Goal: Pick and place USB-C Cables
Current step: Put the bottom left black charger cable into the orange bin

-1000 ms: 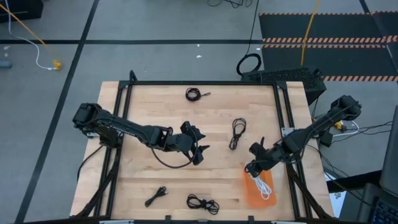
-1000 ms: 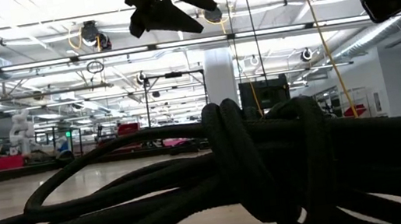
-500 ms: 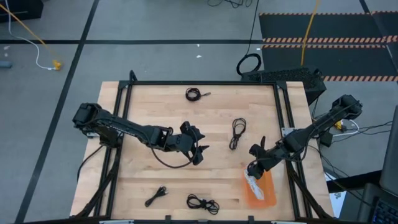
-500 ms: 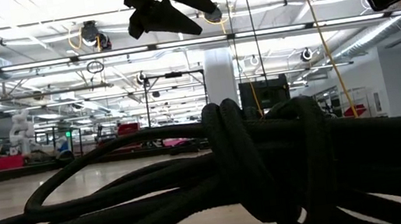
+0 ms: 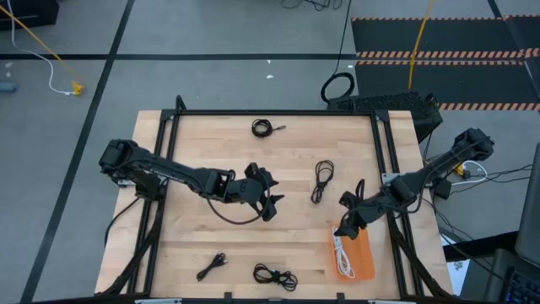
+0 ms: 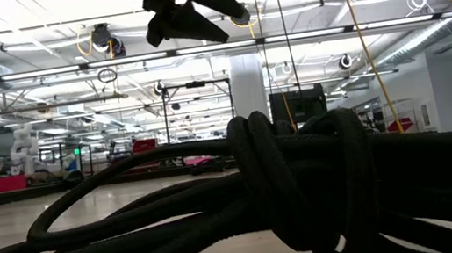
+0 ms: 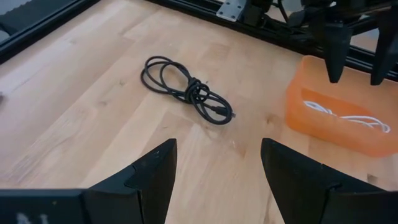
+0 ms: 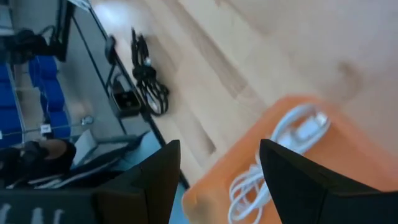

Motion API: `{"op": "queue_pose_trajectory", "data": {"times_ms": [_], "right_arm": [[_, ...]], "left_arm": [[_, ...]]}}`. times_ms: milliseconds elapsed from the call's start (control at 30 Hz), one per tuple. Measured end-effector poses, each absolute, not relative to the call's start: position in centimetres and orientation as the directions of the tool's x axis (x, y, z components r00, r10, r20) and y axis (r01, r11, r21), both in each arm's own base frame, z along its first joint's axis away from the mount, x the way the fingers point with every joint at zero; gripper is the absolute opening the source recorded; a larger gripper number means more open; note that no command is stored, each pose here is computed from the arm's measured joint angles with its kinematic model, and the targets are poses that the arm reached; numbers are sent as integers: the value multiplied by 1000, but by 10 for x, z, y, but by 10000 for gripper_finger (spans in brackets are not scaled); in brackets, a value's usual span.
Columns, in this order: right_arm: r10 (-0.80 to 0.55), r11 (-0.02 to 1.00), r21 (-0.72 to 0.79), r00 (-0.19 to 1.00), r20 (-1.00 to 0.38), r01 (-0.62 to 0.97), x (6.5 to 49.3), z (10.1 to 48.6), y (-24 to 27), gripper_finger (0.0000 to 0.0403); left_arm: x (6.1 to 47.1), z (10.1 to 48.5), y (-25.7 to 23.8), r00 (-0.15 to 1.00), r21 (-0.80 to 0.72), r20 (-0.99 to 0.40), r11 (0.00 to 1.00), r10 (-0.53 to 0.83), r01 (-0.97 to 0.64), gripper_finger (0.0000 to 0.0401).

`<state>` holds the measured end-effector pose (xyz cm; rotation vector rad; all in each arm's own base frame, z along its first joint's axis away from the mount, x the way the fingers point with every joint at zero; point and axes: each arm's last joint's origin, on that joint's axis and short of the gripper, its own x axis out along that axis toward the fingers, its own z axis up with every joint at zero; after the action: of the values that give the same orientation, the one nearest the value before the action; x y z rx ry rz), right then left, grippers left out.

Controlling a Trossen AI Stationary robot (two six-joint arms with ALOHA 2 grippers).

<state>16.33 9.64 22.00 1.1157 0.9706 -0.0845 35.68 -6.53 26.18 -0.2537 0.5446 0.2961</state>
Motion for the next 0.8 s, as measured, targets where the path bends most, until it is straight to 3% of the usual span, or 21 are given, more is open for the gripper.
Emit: {"op": "queue_pose_trajectory", "data": {"times_ms": [233, 400, 567, 700, 800], "right_arm": [[354, 519, 746, 689, -632, 417, 167, 230, 85, 210], [345, 535, 783, 764, -546, 318, 172, 240, 78, 210], [312, 572, 761, 778, -546, 305, 171, 242, 69, 210], [286, 601, 742, 788, -545, 296, 173, 242, 63, 210], [276, 616, 730, 786, -553, 297, 173, 242, 60, 210]], "left_arm": [[355, 255, -39, 748, -134, -613, 899, 256, -417, 234], [346, 244, -3, 610, -76, -719, 835, 333, -545, 234], [333, 236, 39, 458, -9, -798, 754, 390, -657, 234], [327, 234, 62, 422, -5, -838, 768, 346, -640, 234], [326, 231, 52, 427, -50, -876, 837, 226, -545, 234]]}}
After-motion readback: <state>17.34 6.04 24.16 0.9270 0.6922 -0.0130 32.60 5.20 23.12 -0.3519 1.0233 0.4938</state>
